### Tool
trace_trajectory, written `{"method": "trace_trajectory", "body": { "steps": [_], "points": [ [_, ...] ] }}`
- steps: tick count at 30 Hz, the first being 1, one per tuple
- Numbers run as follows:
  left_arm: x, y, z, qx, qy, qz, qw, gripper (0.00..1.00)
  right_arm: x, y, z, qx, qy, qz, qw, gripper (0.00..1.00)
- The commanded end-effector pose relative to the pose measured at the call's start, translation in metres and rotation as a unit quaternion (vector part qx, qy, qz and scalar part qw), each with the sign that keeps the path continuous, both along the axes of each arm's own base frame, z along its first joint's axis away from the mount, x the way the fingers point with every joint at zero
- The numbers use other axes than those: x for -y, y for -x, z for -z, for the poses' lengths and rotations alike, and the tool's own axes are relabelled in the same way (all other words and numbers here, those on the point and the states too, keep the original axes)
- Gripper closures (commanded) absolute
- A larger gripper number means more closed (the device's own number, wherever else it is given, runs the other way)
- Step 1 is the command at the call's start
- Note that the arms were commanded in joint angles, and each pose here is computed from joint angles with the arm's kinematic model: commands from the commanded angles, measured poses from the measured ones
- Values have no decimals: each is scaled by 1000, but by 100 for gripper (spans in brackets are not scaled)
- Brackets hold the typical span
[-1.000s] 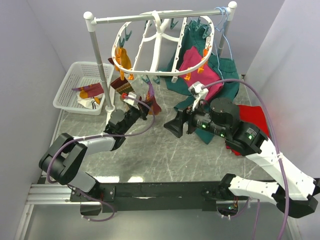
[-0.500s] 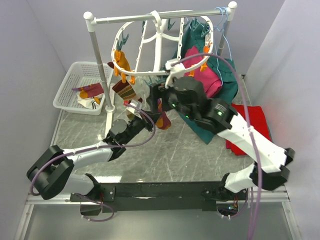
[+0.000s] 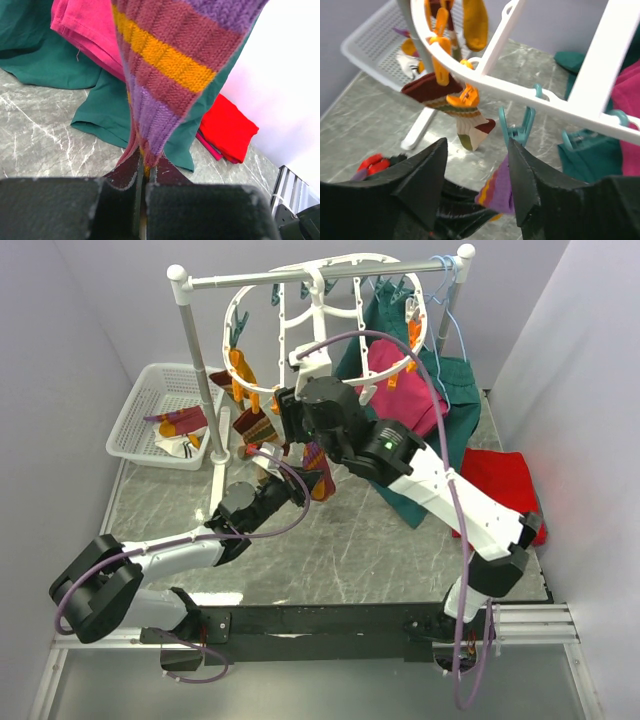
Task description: Remove the socks clipped to the hanger
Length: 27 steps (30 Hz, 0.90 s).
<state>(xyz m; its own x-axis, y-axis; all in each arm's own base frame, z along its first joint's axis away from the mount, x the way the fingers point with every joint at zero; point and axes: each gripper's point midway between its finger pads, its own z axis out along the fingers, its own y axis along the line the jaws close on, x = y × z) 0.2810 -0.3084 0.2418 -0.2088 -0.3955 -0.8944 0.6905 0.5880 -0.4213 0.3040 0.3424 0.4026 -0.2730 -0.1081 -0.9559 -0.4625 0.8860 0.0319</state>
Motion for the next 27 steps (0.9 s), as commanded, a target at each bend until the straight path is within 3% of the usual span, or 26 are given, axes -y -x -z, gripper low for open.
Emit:
{"method": "trace_trajectory", "body": {
  "steps": [1,12,27],
  "points": [
    [-2,6,-15,12,22,2,1000,99,4,-15,-19,35,-1,42,998,44],
    [-3,7,-17,12,18,2,1000,99,23,-22,-5,37,19,77,996,48],
    [3,10,-19,6,12,13,1000,99,32,-25,-13,38,6,59,998,49]
  ]
}}
